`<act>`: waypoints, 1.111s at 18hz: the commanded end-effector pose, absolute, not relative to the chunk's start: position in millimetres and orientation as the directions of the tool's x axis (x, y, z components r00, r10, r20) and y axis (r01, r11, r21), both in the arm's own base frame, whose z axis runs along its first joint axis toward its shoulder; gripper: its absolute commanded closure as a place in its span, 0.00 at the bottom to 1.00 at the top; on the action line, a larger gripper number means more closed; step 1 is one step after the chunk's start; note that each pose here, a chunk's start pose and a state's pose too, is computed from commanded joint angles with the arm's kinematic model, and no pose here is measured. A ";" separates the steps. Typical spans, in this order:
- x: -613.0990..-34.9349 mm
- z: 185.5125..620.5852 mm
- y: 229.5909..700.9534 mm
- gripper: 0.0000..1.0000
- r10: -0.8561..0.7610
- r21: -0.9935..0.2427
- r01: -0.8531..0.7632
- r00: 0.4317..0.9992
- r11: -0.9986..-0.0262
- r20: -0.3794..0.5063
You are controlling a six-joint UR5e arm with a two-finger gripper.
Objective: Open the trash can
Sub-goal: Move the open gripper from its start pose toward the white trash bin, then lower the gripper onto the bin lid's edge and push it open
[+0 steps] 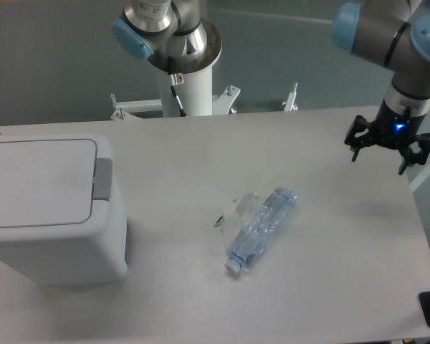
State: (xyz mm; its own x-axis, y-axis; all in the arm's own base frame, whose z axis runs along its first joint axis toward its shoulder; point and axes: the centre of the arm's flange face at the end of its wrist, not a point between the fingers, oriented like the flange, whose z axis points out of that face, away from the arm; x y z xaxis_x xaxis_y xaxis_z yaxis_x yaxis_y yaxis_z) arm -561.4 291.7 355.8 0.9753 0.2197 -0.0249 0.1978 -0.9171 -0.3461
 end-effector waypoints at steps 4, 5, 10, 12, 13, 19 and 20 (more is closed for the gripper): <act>-536.8 369.3 324.6 0.00 0.323 -0.408 0.303 0.946 -0.861 0.020; -527.8 384.1 328.3 0.00 0.360 -0.428 0.340 0.932 -0.837 0.036; -481.0 416.0 377.5 0.00 0.515 -0.467 0.559 0.825 -0.685 0.234; -453.6 422.7 395.5 0.00 0.517 -0.458 0.571 0.818 -0.681 0.252; -433.5 427.2 407.3 0.00 0.501 -0.460 0.559 0.827 -0.690 0.255; -335.9 480.6 444.9 0.00 0.460 -0.506 0.540 0.841 -0.673 0.284; -322.6 485.4 454.2 0.00 0.447 -0.509 0.530 0.847 -0.678 0.288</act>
